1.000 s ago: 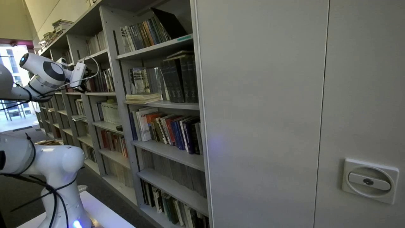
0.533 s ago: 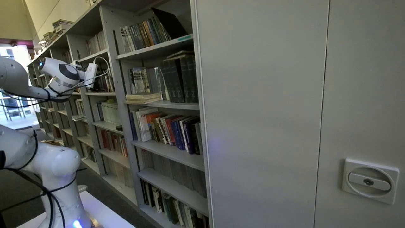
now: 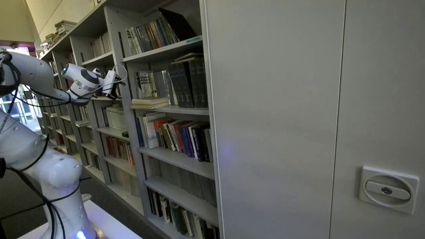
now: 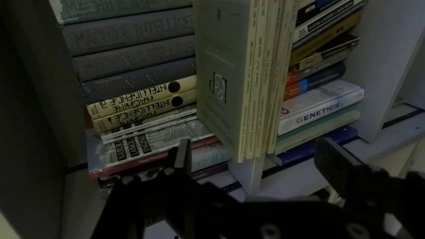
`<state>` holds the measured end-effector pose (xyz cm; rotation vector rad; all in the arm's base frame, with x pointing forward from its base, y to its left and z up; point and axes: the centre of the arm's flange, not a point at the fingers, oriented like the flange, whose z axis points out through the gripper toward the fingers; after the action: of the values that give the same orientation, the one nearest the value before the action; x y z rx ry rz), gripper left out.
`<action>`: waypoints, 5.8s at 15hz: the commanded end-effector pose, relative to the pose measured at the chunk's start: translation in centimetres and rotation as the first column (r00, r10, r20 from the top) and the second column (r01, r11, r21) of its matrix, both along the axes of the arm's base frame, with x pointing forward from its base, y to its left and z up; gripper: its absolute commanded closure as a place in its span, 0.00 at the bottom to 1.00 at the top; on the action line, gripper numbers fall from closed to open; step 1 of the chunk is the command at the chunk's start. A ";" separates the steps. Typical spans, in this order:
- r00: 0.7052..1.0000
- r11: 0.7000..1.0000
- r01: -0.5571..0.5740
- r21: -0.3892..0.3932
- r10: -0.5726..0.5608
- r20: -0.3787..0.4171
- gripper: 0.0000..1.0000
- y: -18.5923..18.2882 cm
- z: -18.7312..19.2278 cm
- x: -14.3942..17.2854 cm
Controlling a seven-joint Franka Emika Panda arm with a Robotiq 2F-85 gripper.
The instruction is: Put the book on top of the books on the shelf
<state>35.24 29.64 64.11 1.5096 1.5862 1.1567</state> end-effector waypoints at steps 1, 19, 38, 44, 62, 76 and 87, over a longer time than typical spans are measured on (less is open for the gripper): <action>1.000 1.000 0.000 0.001 0.000 0.002 0.00 0.0 0.1 0.0; 0.994 0.992 0.108 -0.071 -0.107 0.012 0.00 -1.8 -1.4 8.1; 0.990 0.982 0.142 -0.126 -0.142 0.007 0.00 -1.5 -5.0 10.6; 0.991 0.981 0.131 -0.144 -0.126 0.043 0.00 -0.1 -3.7 11.7; 0.984 0.977 0.174 -0.127 -0.166 0.065 0.00 0.3 -3.1 14.5; 0.993 0.989 0.114 -0.093 -0.110 0.050 0.00 0.1 -0.8 10.7; 0.993 0.986 0.120 -0.117 -0.120 0.006 0.00 -1.2 -3.4 11.3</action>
<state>46.63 29.03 60.98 1.5288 1.5207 1.0180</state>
